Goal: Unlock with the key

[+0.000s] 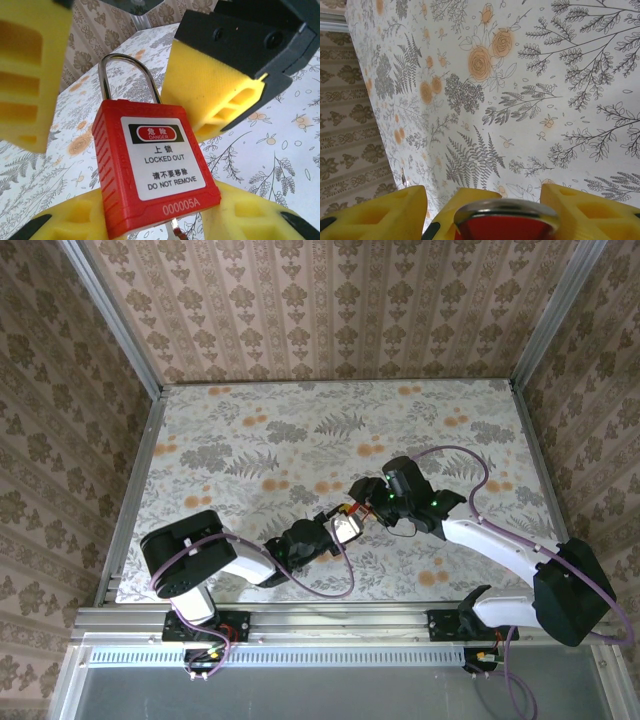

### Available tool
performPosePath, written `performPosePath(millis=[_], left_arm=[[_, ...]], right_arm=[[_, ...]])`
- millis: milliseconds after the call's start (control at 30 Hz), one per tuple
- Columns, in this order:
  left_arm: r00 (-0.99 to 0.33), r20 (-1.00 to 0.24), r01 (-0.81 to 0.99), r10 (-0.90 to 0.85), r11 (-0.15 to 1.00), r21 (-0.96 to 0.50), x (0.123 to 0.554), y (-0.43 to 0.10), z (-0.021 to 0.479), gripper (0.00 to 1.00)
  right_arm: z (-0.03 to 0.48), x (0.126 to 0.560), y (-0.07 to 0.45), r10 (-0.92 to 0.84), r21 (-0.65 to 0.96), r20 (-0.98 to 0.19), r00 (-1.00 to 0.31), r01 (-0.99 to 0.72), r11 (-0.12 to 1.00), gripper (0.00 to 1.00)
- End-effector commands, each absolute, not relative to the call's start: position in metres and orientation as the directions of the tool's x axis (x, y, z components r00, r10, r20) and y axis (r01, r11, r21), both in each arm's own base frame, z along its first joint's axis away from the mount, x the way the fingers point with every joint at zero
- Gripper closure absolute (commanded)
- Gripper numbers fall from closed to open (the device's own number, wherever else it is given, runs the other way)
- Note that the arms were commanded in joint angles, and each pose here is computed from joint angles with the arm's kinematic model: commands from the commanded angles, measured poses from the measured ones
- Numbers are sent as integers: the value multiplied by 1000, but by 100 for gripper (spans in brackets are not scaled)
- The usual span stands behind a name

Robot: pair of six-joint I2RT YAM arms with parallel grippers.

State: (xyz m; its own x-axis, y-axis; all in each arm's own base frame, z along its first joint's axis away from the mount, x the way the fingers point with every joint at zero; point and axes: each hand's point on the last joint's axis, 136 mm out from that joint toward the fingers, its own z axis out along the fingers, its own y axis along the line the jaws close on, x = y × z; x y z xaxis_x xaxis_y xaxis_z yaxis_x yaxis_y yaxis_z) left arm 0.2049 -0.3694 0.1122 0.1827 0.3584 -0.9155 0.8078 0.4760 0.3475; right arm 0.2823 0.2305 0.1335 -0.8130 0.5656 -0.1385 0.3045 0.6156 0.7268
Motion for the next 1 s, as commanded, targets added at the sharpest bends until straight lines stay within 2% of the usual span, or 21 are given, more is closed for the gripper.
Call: performPosePath(millis=[0,267,667,867,967], left_arm=[[174,-933,821,315,477,314,199,-371,119,87],[175,-934,826,313,469,312,197,-373,120,87],[181,-931,824,316,468,319,198,-375,127,85],[190,-944,832,270,465,301,194,-376,137,69],[195,-951,841,239,457,288,190,-376,141,55]], right_arm=[[136,281,226,555,716,-157,-817,292,634,38],[127,281,226,563,712,-141,-814,312,629,42],[112,279,238,571,725,-82,-817,344,597,65],[104,278,240,579,731,-55,-813,363,578,74],[103,278,242,576,731,-45,-816,366,576,74]])
